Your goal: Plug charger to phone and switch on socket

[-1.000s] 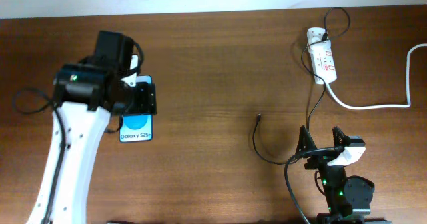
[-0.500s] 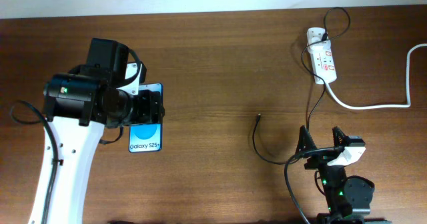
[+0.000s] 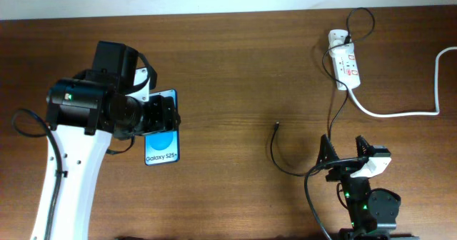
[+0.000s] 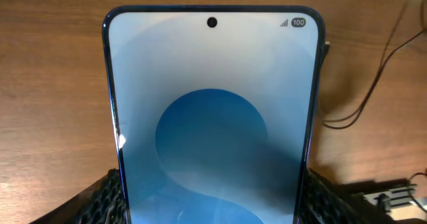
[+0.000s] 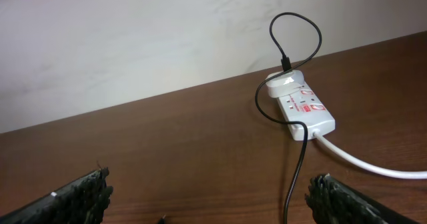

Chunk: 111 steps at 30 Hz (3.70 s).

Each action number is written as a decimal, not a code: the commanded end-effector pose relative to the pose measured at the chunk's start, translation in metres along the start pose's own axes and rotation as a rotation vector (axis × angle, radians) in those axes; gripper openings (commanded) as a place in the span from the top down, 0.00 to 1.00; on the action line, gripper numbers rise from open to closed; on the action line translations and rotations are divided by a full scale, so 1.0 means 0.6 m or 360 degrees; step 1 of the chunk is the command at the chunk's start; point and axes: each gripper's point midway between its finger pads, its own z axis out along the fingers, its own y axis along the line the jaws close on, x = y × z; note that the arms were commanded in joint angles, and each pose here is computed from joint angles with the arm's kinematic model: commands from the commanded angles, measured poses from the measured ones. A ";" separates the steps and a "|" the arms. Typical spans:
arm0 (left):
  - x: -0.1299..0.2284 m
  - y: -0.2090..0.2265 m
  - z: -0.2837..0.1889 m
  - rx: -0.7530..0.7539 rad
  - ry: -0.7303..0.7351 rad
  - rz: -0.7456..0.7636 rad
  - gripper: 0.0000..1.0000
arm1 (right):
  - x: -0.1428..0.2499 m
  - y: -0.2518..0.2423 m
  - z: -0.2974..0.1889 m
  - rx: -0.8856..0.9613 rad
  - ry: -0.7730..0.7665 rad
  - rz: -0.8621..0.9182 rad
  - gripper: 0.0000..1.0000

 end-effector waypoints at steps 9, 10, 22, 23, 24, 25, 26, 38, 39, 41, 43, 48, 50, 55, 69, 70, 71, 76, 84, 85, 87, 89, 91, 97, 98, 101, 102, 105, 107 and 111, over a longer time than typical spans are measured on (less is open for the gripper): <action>-0.008 -0.020 0.047 0.0099 0.0189 -0.0121 0.60 | 0.004 0.001 0.000 -0.0005 0.0005 0.0001 0.02; -0.009 -0.019 0.054 0.0092 0.0212 -0.0128 0.60 | 0.004 0.001 0.000 -0.0005 0.0005 0.0001 0.02; -0.012 -0.031 0.140 0.0136 0.0523 -0.0402 0.63 | 0.004 0.001 0.000 -0.0005 0.0005 0.0001 0.02; -0.012 -0.030 0.147 0.0120 0.0547 -0.0456 0.62 | 0.004 0.001 0.000 -0.0005 0.0005 0.0001 0.02; -0.012 -0.029 0.151 0.0111 0.0556 -0.0483 0.62 | 0.004 0.001 0.000 -0.0005 0.0005 0.0001 0.02; -0.012 -0.029 0.154 0.0105 0.0570 -0.0526 0.62 | 0.004 0.001 0.000 -0.0005 0.0005 0.0001 0.02; -0.014 -0.031 0.158 0.0112 0.0579 -0.0551 0.63 | 0.004 0.001 0.000 -0.0005 0.0005 0.0001 0.02; -0.015 -0.070 0.173 0.0307 0.0710 -0.0680 0.60 | 0.004 0.001 0.000 -0.0005 0.0005 0.0001 0.01; -0.015 -0.074 0.172 0.0329 0.0720 -0.0685 0.60 | 0.004 0.001 0.000 -0.0005 0.0005 0.0001 0.02; -0.013 -0.078 0.169 0.0352 0.0735 -0.0691 0.63 | 0.004 0.001 0.000 -0.0005 0.0005 0.0001 0.02; -0.012 -0.078 0.169 0.0349 0.0739 -0.0697 0.63 | 0.004 0.001 0.000 -0.0005 0.0005 0.0001 0.02; -0.012 -0.078 0.169 0.0348 0.0740 -0.0697 0.62 | 0.004 0.001 0.000 -0.0005 0.0005 0.0001 0.02; -0.012 -0.078 0.169 0.0348 0.0740 -0.0697 0.62 | 0.004 0.001 0.000 -0.0005 0.0005 0.0001 0.02; -0.012 -0.078 0.169 0.0348 0.0741 -0.0697 0.62 | 0.004 0.001 0.000 -0.0005 0.0005 0.0001 0.02; -0.010 -0.076 0.169 0.0340 0.0744 -0.0697 0.63 | 0.004 0.001 0.000 -0.0005 0.0005 0.0001 0.02; -0.010 -0.076 0.169 0.0339 0.0746 -0.0698 0.63 | 0.004 0.001 0.000 -0.0005 0.0005 0.0001 0.02; -0.009 -0.076 0.169 0.0338 0.0747 -0.0699 0.64 | 0.004 0.001 0.000 -0.0005 0.0005 0.0001 0.02; -0.004 -0.075 0.166 0.0337 0.0764 -0.0664 0.64 | 0.004 0.001 0.000 -0.0005 0.0005 0.0001 0.02; -0.003 -0.068 0.168 0.0303 0.0754 -0.0635 0.64 | 0.004 0.001 0.000 -0.0005 0.0005 0.0001 0.02; -0.002 -0.065 0.169 0.0286 0.0751 -0.0633 0.64 | 0.004 0.001 0.000 -0.0005 0.0005 0.0001 0.01; -0.002 -0.062 0.169 0.0270 0.0748 -0.0632 0.64 | 0.004 0.001 0.000 -0.0005 0.0005 0.0001 0.02; -0.003 -0.062 0.170 0.0272 0.0742 -0.0630 0.64 | 0.004 0.001 0.000 -0.0005 0.0005 0.0001 0.02; -0.006 -0.063 0.171 0.0277 0.0731 -0.0626 0.64 | 0.004 0.001 0.000 -0.0005 0.0005 0.0001 0.01; -0.049 -0.060 0.188 0.0290 0.0540 -0.0548 0.63 | 0.004 0.001 0.000 -0.0005 0.0005 0.0001 0.02; -0.057 -0.054 0.192 0.0258 0.0497 -0.0534 0.63 | 0.004 0.001 0.000 -0.0005 0.0005 0.0001 0.02; -0.083 -0.031 0.203 0.0138 0.0357 -0.0491 0.64 | 0.004 0.001 0.000 -0.0005 0.0005 0.0001 0.02; -0.090 -0.023 0.205 0.0100 0.0319 -0.0478 0.64 | 0.004 0.001 0.000 -0.0005 0.0005 0.0001 0.02; -0.105 0.006 0.209 -0.0053 0.0223 -0.0448 0.65 | 0.004 0.001 0.000 -0.0005 0.0005 0.0001 0.01; -0.108 0.014 0.209 -0.0092 0.0201 -0.0410 0.66 | 0.004 0.001 0.000 -0.0005 0.0005 0.0001 0.02; -0.106 0.016 0.207 -0.0095 0.0208 -0.0352 0.66 | 0.004 0.001 0.000 -0.0005 0.0005 0.0001 0.02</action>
